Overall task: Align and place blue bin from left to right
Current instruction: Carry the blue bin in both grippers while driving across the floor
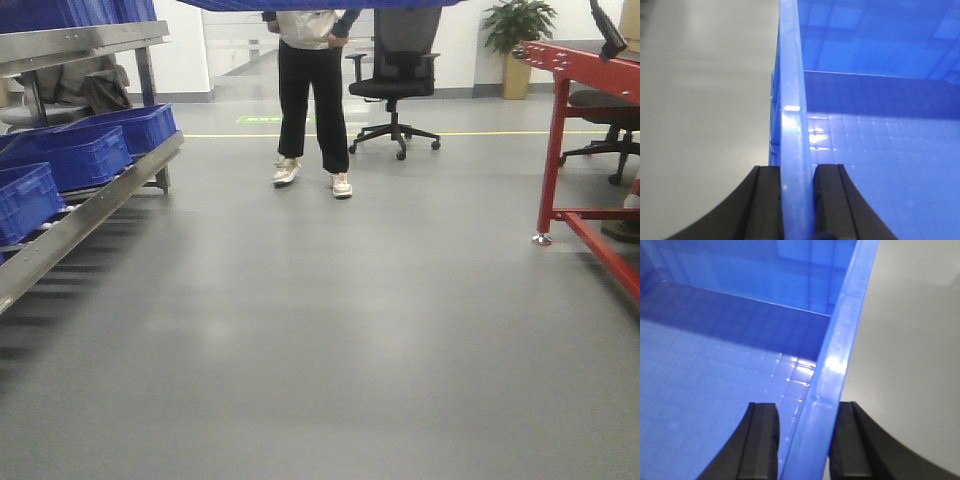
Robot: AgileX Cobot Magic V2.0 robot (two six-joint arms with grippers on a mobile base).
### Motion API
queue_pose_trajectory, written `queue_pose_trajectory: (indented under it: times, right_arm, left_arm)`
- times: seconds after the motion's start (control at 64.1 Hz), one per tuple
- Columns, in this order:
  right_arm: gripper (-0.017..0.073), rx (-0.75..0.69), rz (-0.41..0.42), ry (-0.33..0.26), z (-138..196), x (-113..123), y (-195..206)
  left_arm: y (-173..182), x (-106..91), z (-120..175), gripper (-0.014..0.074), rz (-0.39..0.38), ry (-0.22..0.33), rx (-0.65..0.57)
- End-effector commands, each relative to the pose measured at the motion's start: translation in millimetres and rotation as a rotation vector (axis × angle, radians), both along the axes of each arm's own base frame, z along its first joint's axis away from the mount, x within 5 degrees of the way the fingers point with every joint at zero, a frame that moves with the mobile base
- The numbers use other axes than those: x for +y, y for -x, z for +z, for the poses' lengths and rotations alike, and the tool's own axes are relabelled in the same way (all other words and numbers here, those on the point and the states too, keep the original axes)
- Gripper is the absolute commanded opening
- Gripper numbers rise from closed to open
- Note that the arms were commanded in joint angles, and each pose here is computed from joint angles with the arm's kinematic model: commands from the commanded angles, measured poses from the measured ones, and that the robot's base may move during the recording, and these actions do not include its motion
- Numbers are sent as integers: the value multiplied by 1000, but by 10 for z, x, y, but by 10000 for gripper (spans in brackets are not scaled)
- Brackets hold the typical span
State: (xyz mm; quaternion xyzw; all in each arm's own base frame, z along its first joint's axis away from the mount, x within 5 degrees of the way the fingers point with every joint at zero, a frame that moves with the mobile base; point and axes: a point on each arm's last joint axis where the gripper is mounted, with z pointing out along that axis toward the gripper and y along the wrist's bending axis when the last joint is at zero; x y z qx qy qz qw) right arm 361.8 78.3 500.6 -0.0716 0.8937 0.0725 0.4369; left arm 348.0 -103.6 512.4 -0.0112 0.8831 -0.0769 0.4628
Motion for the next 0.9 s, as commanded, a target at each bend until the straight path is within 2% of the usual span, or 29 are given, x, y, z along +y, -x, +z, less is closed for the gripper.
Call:
queue_pose_trajectory:
  times: [0.0, 0.889]
  right_arm:
    - [-69, -123, 13, -56, 186, 37, 51]
    - [-69, -123, 13, -56, 186, 37, 51]
  left_arm:
    - [74, -86, 167, -17, -53, 65, -107]
    - [73, -86, 169, -17, -53, 65, -109]
